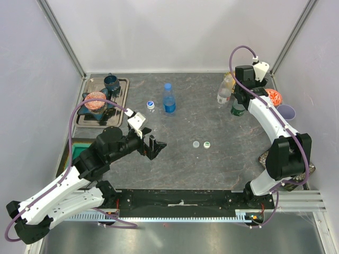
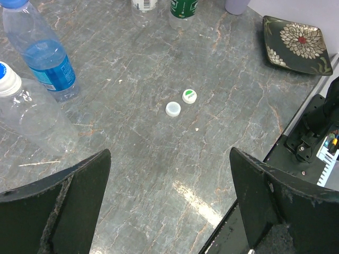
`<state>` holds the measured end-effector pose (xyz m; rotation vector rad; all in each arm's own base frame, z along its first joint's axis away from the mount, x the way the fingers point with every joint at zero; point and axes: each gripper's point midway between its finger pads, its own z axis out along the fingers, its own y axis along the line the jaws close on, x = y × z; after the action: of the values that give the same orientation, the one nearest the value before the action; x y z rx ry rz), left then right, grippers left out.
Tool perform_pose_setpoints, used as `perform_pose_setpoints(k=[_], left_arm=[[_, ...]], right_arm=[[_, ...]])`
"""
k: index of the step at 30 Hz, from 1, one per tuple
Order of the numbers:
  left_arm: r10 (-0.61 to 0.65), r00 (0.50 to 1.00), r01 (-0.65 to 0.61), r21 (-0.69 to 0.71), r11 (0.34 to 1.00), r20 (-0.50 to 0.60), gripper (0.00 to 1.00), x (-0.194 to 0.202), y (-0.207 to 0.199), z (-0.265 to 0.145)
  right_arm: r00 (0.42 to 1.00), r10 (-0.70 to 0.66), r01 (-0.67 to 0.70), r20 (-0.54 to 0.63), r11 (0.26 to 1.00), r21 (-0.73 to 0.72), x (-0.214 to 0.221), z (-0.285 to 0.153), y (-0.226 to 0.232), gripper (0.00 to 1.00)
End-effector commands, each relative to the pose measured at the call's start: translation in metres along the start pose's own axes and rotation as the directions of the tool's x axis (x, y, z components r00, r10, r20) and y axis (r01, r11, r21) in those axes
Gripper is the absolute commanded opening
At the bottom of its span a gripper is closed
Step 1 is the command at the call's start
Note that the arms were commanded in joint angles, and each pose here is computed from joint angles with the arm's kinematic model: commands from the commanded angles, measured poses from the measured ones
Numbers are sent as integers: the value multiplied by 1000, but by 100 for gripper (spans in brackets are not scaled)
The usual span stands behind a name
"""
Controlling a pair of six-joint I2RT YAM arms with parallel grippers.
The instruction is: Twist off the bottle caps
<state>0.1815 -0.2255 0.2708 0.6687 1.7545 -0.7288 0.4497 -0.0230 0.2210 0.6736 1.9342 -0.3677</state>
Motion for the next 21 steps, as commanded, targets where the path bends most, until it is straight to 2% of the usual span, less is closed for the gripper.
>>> perform_pose_setpoints(k=[1, 8, 11, 15, 17, 19, 21], left_arm=[[33, 998, -34, 12, 999, 45, 99, -15, -2, -1], [32, 998, -32, 12, 999, 48, 99, -18, -3, 0], [32, 998, -32, 9, 999, 56, 99, -21, -2, -1], [29, 997, -28, -17, 999, 73, 99, -29, 1, -2], [23, 996, -18, -59, 998, 90, 99, -34, 8, -4], [1, 994, 11, -106, 994, 112, 99, -39, 15, -7], [-35, 987, 70, -224, 972, 157, 99, -45, 36, -14]], right_arm=[[996, 68, -66, 51, 997, -49, -35, -13, 9, 74], [991, 114, -107, 68, 989, -98, -55, -30, 12, 78], [982, 156, -141, 106, 980, -139, -84, -51, 15, 79], [960, 212, -168, 183, 959, -228, -134, -105, 24, 81], [955, 213, -152, 205, 948, -280, -145, -129, 32, 80], [956, 222, -113, 190, 880, -462, -147, -168, 61, 80], [963, 207, -58, 170, 778, -625, -133, -202, 94, 80]])
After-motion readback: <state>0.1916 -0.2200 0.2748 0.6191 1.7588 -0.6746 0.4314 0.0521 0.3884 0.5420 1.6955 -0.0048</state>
